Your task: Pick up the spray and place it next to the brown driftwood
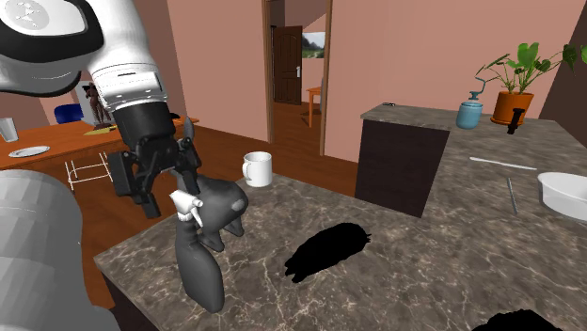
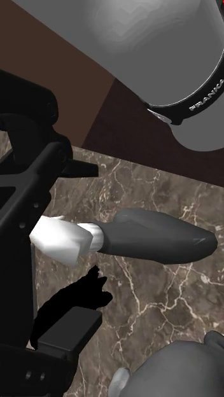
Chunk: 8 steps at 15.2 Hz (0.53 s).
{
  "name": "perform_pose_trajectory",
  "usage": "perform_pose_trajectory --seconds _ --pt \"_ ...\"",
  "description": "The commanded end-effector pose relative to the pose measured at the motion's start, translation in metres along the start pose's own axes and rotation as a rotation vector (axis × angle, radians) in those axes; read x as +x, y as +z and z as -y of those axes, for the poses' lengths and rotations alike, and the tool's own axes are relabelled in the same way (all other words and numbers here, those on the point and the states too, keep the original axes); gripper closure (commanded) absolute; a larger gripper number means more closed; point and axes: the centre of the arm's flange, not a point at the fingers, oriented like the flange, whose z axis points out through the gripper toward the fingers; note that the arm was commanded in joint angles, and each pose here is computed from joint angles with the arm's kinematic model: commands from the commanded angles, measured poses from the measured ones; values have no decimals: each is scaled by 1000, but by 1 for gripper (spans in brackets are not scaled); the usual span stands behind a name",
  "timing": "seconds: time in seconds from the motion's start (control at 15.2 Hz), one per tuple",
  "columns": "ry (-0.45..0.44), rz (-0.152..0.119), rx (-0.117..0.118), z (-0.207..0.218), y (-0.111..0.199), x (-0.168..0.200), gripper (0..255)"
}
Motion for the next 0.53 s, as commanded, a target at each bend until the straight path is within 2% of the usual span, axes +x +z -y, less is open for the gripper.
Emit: perform_pose_trajectory --seconds 0.0,0.07,0.13,0.46 --pt "0 0 0 0 0 0 0" --pt "0 0 0 0 0 0 0" --pt "0 0 0 0 0 0 255" --pt "0 0 0 0 0 0 255"
